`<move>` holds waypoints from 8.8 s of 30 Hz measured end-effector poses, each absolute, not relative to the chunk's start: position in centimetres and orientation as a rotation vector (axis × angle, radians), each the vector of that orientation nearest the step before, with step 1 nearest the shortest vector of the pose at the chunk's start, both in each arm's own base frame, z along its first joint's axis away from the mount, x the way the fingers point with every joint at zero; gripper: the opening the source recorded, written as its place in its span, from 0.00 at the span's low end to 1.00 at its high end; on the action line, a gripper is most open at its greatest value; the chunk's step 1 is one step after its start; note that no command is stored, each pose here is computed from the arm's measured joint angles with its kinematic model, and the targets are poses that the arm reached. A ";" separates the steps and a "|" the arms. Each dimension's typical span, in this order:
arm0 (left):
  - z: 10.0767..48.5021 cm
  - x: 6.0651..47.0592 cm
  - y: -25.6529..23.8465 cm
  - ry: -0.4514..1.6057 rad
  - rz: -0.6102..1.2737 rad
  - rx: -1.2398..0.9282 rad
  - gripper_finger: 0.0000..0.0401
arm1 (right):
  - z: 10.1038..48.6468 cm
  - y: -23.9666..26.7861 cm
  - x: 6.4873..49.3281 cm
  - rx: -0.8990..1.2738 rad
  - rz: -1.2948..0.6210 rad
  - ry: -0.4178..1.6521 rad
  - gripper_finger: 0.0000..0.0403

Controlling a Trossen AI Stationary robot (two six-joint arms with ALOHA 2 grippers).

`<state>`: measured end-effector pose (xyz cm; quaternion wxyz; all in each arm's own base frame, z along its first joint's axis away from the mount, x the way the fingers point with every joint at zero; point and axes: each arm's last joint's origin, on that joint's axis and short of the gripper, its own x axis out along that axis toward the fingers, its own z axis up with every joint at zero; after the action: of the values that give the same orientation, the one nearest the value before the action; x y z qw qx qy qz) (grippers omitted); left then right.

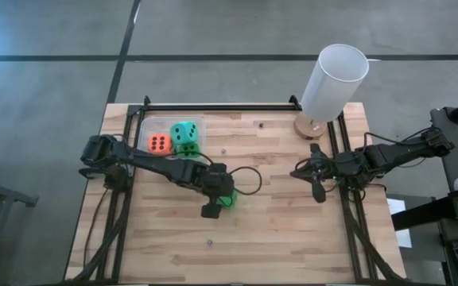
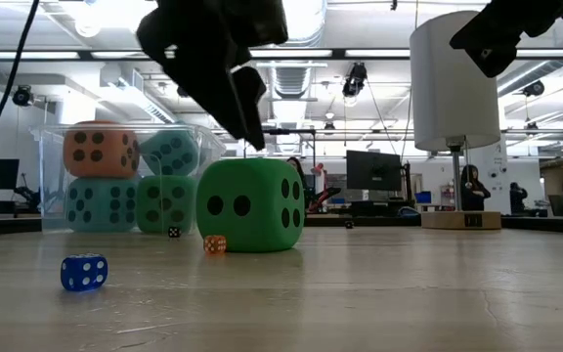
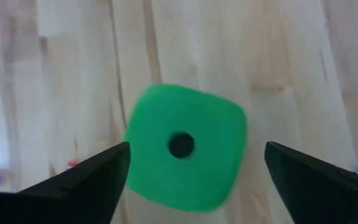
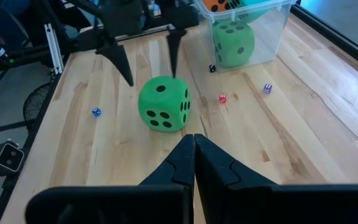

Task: Pick & Place Dice
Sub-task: Put the green large dice into the transparent bin

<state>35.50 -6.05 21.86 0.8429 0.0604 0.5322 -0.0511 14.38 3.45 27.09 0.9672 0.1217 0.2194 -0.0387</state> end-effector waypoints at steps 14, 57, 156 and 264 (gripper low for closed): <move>21.5 35.8 -5.2 1.119 -0.126 0.188 1.00 | 27.1 3.4 14.4 0.246 -0.078 0.445 0.02; 19.8 35.9 -4.4 1.131 -0.168 0.167 1.00 | 27.1 3.4 14.4 0.246 -0.079 0.444 0.02; 18.1 35.7 -3.8 1.083 0.005 0.111 0.86 | 27.1 3.4 14.4 0.246 -0.078 0.444 0.02; 17.7 35.7 -4.0 1.087 -0.007 0.053 0.97 | 27.1 3.4 14.4 0.246 -0.078 0.444 0.02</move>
<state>35.73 -4.02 17.70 0.8555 0.0253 0.5171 -0.0032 14.37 3.45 27.09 0.9672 0.1217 0.2196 -0.0387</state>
